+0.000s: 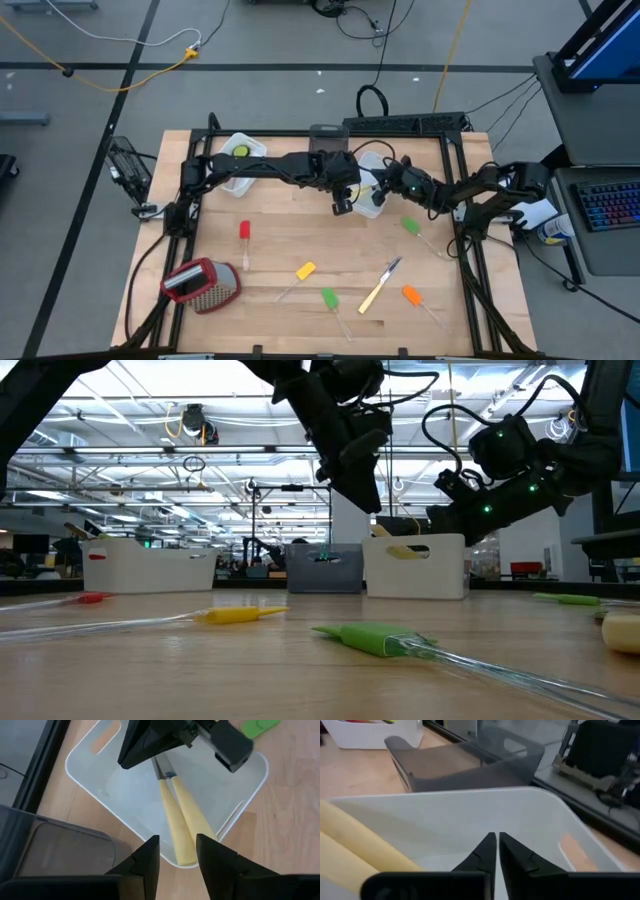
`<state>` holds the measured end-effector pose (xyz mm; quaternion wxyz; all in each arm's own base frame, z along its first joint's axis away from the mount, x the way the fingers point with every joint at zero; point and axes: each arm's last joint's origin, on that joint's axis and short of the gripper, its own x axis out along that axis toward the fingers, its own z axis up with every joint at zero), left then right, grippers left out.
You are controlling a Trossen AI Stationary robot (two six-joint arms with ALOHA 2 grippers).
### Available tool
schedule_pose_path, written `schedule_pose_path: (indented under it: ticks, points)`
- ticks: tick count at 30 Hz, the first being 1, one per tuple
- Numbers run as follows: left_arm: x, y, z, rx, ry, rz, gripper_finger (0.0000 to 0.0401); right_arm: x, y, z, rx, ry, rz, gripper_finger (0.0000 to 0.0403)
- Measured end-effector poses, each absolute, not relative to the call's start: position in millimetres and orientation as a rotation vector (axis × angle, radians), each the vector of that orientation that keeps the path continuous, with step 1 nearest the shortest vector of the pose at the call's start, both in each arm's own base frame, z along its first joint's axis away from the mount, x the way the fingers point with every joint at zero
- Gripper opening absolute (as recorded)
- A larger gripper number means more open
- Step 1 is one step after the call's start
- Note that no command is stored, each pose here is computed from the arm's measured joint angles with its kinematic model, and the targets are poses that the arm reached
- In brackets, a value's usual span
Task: Pick & Place Kitchen Items
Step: Put the yellow knife into the right white bin
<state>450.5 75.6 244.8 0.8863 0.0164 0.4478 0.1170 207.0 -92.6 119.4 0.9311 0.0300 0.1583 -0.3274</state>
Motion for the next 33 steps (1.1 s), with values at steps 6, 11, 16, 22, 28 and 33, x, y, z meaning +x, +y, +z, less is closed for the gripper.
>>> schedule_pose_path:
  ticks: [6, 11, 16, 22, 28, 33]
  points:
    - [445, 75, 242, 0.031, 0.990, 0.252, 0.0131, 207, -91, 127, 0.028, 0.295, -0.657, 0.0070]
    - [440, 74, 245, 0.024, 1.021, 0.240, 0.0131, 209, -78, 140, -0.001, 0.248, -0.600, 0.0121]
    - [436, 71, 255, -0.010, 1.002, 0.169, 0.0131, 213, -57, 151, -0.090, 0.217, -0.476, 0.0164]
    - [425, 70, 278, -0.008, 0.961, 0.136, 0.0131, 215, -31, 165, -0.063, 0.131, -0.121, 0.0189]
    - [413, 68, 294, 0.002, 0.931, 0.121, 0.0131, 216, -8, 167, 0.034, 0.117, 0.152, 0.0187]
    - [399, 65, 299, -0.016, 0.899, 0.092, 0.0131, 216, 14, 166, 0.063, 0.128, 0.315, 0.0186]
